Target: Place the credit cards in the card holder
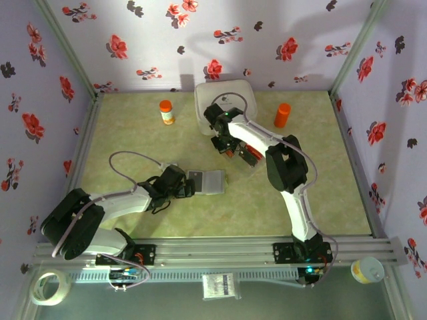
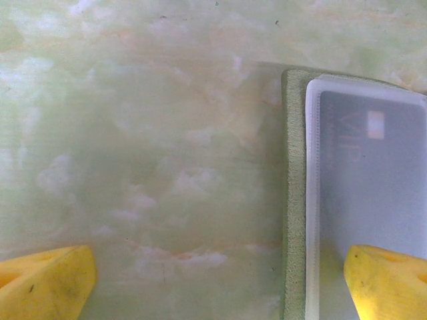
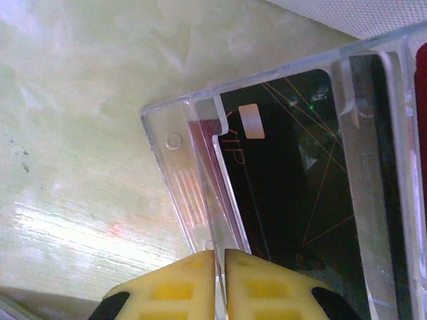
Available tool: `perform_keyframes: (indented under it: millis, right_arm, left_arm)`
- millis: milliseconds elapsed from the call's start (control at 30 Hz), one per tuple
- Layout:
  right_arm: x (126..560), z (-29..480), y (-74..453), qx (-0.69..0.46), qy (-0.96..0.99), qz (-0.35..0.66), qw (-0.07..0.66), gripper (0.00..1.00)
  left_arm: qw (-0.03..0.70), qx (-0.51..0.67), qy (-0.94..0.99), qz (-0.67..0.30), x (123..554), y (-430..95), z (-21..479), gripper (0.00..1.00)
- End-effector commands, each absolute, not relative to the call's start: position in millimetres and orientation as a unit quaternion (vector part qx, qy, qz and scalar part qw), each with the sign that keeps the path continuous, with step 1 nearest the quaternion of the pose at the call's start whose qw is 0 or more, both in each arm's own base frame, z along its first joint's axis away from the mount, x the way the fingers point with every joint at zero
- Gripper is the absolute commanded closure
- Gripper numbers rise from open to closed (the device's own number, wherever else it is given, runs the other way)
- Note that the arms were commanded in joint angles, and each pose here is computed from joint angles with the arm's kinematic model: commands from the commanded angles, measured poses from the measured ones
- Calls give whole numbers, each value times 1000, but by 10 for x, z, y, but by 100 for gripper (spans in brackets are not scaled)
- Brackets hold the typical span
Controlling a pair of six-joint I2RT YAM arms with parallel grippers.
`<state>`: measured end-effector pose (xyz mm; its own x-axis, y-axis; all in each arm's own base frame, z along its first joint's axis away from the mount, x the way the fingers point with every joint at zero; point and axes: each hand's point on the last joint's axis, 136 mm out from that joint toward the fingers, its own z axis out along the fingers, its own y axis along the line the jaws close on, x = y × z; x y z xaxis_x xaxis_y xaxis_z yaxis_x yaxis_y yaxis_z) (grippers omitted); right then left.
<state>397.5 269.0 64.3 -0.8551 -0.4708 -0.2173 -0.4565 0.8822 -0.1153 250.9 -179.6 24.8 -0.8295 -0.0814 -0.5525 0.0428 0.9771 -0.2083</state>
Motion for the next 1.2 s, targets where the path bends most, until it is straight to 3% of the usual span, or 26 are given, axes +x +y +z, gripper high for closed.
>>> perform_keyframes:
  millis: [0,267,633,967,1167]
  right_arm:
    - [3977,709,2688,-245,962,-25,118,91]
    - [3946,1082,2733,-262,954,0,148,100]
    - [3547,1631,3126,-268,939,89,194,100]
    - [3153,1691,3489,-83,894,368,241,100]
    - [3033,1409,3398,12,861,439,258,100]
  left_arm:
    - [253,-17,966,-52,2311,-1517,-46,2]
    - [251,-18,967,-49,2286,-1488,-61,2]
    - [252,-23,966,-46,2260,-1444,-46,2]
    - [253,-28,967,-29,2244,-1370,-23,3]
    - [247,-31,968,-22,2234,-1348,-34,3]
